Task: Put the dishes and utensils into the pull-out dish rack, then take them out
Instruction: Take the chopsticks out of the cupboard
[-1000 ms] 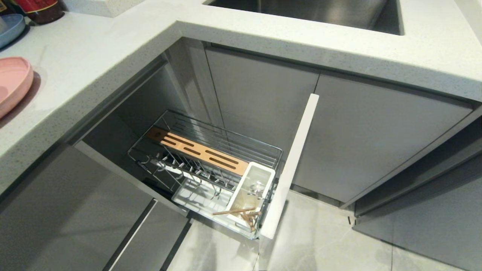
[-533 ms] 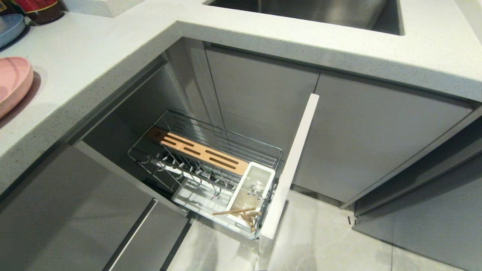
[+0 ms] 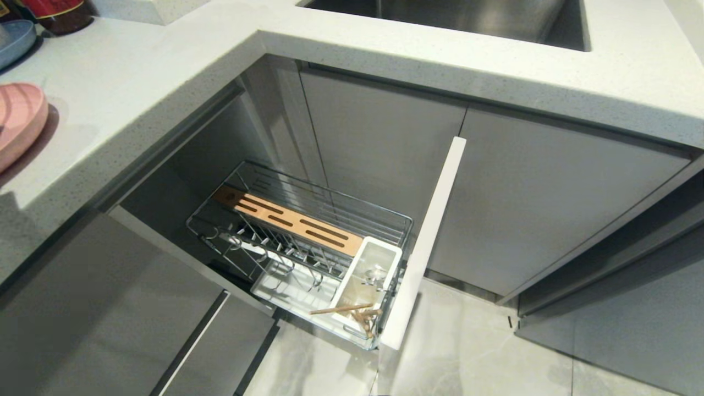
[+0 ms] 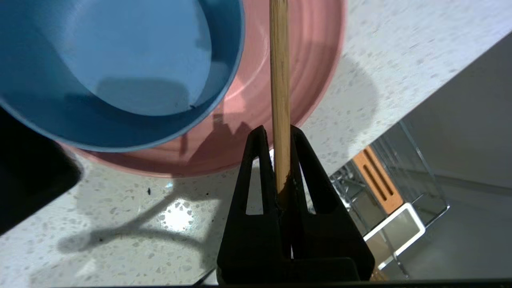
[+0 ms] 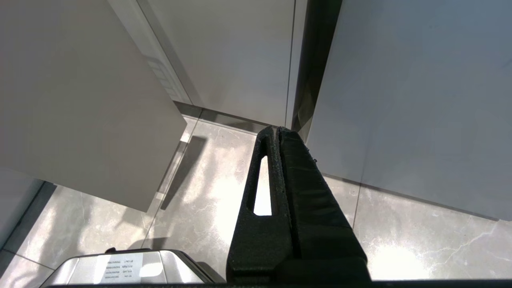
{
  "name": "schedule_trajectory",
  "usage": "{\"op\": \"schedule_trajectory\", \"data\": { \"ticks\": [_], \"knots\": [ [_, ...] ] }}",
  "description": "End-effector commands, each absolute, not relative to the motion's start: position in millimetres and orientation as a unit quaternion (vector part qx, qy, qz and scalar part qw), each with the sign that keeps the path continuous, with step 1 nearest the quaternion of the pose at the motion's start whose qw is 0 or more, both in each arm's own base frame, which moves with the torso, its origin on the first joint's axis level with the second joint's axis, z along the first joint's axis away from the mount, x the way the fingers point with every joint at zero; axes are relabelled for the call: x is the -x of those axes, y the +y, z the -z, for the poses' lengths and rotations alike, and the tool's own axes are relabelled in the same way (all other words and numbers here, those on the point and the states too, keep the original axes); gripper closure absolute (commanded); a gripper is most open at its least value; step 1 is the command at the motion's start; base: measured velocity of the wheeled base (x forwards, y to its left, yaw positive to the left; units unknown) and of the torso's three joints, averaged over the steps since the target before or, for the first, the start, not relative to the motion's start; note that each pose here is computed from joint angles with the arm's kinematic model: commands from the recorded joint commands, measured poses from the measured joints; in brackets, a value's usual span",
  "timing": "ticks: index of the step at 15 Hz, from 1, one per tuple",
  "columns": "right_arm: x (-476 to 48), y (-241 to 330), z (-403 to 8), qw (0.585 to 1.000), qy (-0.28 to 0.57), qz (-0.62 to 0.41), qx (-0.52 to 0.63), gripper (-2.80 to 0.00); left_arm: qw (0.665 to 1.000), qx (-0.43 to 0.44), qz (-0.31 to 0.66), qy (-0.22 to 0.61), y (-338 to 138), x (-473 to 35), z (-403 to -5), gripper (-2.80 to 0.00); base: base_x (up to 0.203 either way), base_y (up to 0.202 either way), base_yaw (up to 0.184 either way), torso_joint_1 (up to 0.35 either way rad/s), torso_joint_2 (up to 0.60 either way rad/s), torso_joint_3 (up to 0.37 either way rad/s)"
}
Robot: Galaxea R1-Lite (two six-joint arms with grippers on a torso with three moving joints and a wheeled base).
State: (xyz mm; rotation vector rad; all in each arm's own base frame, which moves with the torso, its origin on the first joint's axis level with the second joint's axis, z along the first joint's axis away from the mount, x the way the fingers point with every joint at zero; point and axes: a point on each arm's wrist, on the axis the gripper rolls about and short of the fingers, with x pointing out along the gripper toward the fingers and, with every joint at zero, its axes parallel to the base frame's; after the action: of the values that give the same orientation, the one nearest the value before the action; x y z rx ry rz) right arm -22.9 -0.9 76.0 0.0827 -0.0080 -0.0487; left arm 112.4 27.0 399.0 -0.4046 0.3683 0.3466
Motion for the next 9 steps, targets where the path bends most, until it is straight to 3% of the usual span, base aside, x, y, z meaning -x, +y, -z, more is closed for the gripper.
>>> {"op": "schedule_trajectory", "data": {
  "ticks": [1, 9],
  "knots": [
    [23.2, -0.9, -76.0, 0.999, -0.006, 0.024, -0.041, 0.00, 0.939, 0.205, -0.173, 0.215, 28.8, -124.9, -387.4, 0.00, 0.000, 0.000, 0.000, 0.000, 0.00, 0.000],
    [23.2, -0.9, -76.0, 0.999, -0.006, 0.024, -0.041, 0.00, 0.921, 0.240, -0.178, 0.251, 23.1, -111.8, -376.4, 0.00, 0.000, 0.000, 0.000, 0.000, 0.00, 0.000]
  ]
}}
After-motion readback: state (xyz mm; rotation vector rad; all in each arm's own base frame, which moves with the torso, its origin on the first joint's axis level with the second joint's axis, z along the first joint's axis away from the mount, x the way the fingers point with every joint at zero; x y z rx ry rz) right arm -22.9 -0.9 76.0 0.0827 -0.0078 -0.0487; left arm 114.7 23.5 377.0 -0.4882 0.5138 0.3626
